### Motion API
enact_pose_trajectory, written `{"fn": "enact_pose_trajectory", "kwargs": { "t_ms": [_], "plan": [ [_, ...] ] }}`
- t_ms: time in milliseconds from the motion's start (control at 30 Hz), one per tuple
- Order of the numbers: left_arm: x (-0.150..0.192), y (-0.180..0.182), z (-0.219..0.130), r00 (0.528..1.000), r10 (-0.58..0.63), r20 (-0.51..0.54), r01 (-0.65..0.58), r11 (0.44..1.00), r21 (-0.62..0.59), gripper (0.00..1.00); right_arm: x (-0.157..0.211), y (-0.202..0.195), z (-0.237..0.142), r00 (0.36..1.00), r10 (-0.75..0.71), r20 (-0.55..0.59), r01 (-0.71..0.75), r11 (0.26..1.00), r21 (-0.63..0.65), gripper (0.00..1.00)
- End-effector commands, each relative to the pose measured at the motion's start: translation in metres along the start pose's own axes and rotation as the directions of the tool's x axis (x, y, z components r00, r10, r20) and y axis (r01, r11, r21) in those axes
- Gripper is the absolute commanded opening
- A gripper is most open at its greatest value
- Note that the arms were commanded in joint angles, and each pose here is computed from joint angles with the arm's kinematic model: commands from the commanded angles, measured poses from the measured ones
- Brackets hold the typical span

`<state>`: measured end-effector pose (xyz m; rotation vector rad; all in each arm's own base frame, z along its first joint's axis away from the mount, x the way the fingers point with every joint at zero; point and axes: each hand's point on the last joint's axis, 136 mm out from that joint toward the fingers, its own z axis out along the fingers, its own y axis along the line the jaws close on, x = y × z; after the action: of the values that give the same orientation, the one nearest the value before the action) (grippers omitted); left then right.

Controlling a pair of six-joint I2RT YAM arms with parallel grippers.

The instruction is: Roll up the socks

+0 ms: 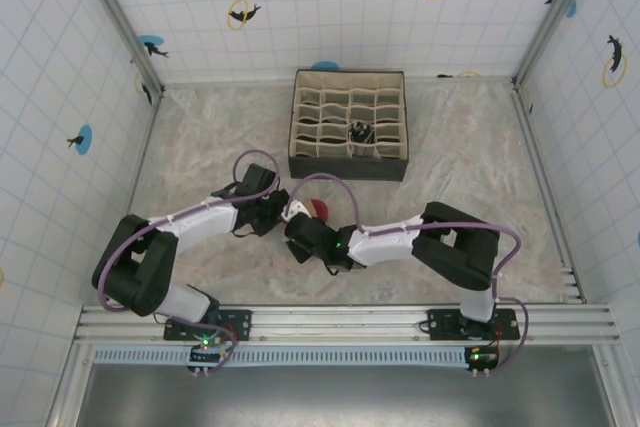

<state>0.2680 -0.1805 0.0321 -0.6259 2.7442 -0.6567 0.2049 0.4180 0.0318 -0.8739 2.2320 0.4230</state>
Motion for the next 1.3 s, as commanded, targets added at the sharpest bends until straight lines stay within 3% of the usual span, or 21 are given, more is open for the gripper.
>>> {"fn": "enact_pose_trajectory", "kwargs": {
  "t_ms": [0,200,367,533,800,1000,1267],
  "plan": [
    [-0.003,0.001,-0.006,1.0,-0.012,0.021,0.012,1.0,0.028,0.8,0.099,-0.034,0.008,0.946,0.001,-0.323,0.015,0.999,0.047,0.0],
    [-0.022,-0.025,-0.033,0.991,0.006,0.136,-0.029,0.986,0.165,0.8,0.105,-0.024,0.008,0.933,0.037,-0.358,-0.068,0.995,-0.074,0.0],
    [-0.031,-0.033,-0.049,0.98,0.013,0.201,-0.054,0.978,0.202,0.81,0.111,-0.023,0.011,0.914,0.094,-0.394,-0.149,0.982,-0.112,0.0],
    [-0.022,-0.026,-0.041,0.987,0.002,0.158,-0.035,0.978,0.206,0.8,0.107,-0.022,0.007,0.881,0.248,-0.402,-0.342,0.922,-0.181,0.0],
    [0.0,-0.019,-0.023,0.998,-0.008,0.063,-0.008,0.969,0.248,0.78,0.088,-0.023,-0.011,0.76,0.492,-0.425,-0.639,0.688,-0.344,0.0],
    [0.009,-0.021,-0.013,1.0,-0.023,0.019,0.016,0.961,0.275,0.71,0.076,-0.034,-0.013,0.664,0.606,-0.437,-0.747,0.567,-0.349,0.0],
    [0.025,-0.031,-0.002,1.0,0.02,0.006,-0.021,0.964,0.266,0.65,0.08,-0.041,-0.004,0.608,0.63,-0.483,-0.788,0.556,-0.266,0.0]
  ]
}}
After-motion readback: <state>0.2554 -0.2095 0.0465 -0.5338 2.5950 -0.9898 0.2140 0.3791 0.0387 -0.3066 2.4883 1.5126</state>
